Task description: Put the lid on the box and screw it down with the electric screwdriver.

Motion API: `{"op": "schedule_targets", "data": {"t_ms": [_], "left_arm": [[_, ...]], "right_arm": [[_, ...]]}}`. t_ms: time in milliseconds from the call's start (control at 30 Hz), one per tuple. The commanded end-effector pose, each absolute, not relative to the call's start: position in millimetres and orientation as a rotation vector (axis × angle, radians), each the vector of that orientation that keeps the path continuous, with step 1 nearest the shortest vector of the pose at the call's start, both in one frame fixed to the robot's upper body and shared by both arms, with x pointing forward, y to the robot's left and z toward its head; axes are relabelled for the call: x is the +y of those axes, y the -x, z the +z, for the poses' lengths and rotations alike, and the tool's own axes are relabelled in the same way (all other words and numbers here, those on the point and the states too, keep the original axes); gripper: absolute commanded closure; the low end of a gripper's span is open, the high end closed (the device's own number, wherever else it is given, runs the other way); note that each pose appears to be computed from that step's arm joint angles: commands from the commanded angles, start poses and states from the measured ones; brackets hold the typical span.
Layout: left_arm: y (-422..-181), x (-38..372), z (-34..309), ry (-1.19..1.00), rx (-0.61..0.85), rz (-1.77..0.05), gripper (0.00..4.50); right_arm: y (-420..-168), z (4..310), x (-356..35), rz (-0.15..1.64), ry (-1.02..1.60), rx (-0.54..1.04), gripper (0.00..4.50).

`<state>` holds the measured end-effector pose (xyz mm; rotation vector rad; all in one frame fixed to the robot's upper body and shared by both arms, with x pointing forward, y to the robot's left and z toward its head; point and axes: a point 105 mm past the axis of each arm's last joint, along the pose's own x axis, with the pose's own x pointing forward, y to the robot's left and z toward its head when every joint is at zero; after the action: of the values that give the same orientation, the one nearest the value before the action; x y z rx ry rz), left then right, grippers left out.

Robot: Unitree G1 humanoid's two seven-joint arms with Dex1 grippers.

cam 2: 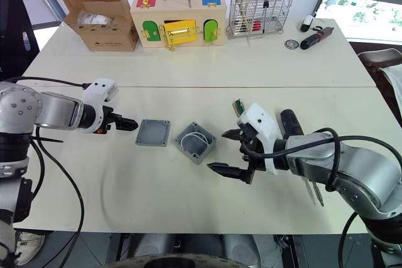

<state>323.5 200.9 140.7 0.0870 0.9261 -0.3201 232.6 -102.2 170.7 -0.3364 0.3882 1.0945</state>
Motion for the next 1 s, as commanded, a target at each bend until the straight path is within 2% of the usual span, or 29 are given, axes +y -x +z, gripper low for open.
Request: {"op": "schedule_targets", "data": {"t_ms": [33,267,467,567,700,800,933,1000], "left_arm": [[-323,198,145,-0.073,0.911,-0.323,0.24],[-323,182,128,-0.004,0.93,-0.321,0.24],[-317,186,117,-0.138,0.966,-0.278,0.24],[-314,188,113,-0.194,0.978,-0.271,1.07],[-312,183,109,-0.204,0.987,-0.29,2.89],[-311,181,108,-0.198,0.987,-0.3,4.45],[-316,187,112,-0.199,0.971,-0.267,4.45],[-327,192,127,-0.17,0.912,-0.244,4.45]], "right_arm": [[-228,183,-97,1.11,0.381,0.332,0.0],[-224,184,-96,1.118,0.391,0.323,0.0],[-226,178,-99,1.104,0.382,0.328,0.0],[-227,178,-99,1.096,0.379,0.317,0.0],[-229,181,-99,1.089,0.373,0.305,0.0],[-229,183,-97,1.091,0.372,0.301,0.0],[-231,185,-96,1.084,0.365,0.3,0.0],[-237,191,-96,1.06,0.301,0.267,0.0]]}}
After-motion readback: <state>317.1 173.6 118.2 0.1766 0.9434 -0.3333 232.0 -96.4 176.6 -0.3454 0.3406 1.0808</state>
